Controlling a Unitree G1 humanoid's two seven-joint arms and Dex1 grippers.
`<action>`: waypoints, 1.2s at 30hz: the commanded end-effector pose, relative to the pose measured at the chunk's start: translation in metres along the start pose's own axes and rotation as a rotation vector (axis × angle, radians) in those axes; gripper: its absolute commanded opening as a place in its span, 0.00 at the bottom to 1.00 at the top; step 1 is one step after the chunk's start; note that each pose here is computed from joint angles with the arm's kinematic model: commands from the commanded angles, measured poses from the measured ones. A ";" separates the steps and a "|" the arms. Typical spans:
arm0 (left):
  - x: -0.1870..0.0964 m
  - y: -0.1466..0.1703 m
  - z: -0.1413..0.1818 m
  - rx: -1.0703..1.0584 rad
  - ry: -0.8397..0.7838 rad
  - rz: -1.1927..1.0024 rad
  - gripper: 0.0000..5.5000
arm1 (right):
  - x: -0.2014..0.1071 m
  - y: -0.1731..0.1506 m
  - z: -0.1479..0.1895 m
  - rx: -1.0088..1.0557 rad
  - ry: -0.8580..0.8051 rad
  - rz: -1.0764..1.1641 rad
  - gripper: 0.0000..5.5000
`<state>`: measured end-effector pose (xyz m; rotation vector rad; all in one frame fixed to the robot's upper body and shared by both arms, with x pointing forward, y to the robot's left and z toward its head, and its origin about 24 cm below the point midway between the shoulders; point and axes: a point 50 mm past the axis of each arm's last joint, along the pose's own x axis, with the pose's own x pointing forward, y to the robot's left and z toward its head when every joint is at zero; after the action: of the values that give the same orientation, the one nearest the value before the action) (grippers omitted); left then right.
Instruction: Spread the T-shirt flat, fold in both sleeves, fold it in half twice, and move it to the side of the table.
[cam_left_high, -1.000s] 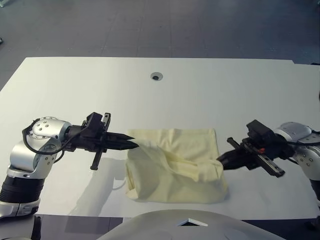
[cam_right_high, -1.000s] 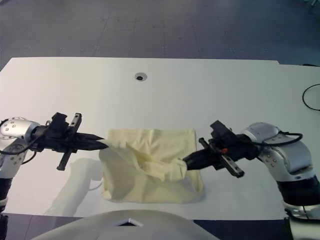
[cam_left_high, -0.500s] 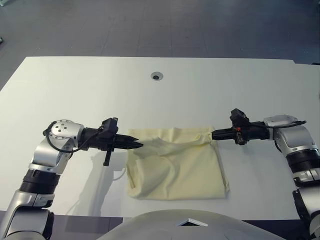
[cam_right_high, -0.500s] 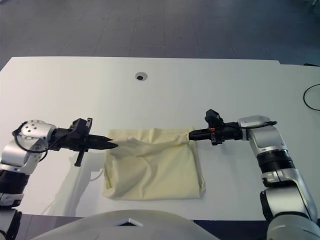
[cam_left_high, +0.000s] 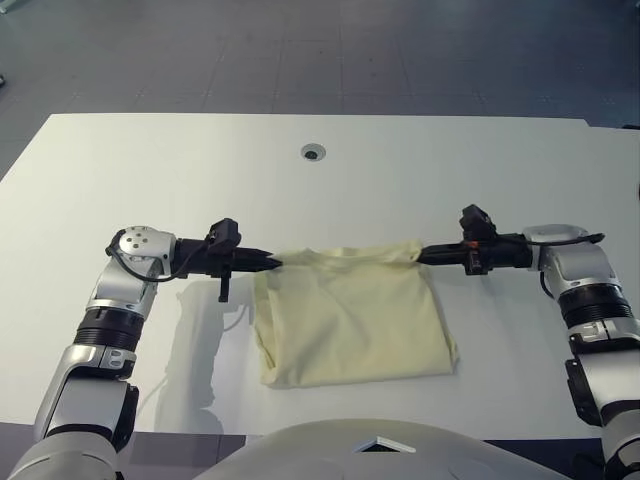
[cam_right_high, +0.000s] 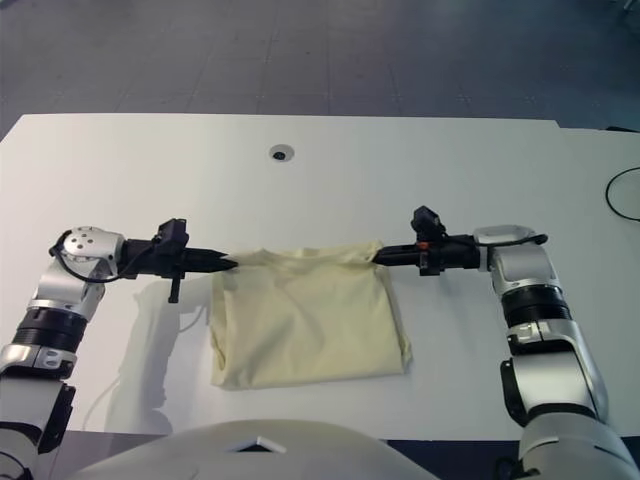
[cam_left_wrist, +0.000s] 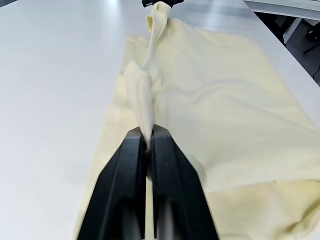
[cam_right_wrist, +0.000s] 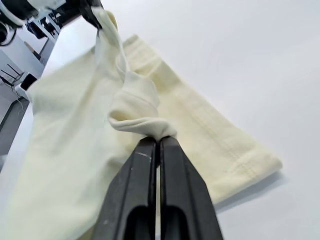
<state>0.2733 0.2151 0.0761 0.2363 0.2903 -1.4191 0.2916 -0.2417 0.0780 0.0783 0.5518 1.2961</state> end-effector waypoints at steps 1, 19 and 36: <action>-0.005 0.003 0.005 0.022 0.008 0.005 0.00 | 0.005 0.001 0.027 -0.028 -0.108 0.033 0.00; -0.016 0.013 -0.007 0.011 0.069 0.097 0.00 | 0.046 -0.032 0.019 -0.015 -0.101 -0.233 0.00; -0.014 0.039 -0.025 -0.056 0.058 0.351 0.27 | 0.053 -0.041 0.028 0.249 -0.344 -0.346 0.28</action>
<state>0.3002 0.2359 0.0457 0.2943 0.3682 -1.1260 0.3402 -0.1963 0.0560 0.3238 0.4442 0.9010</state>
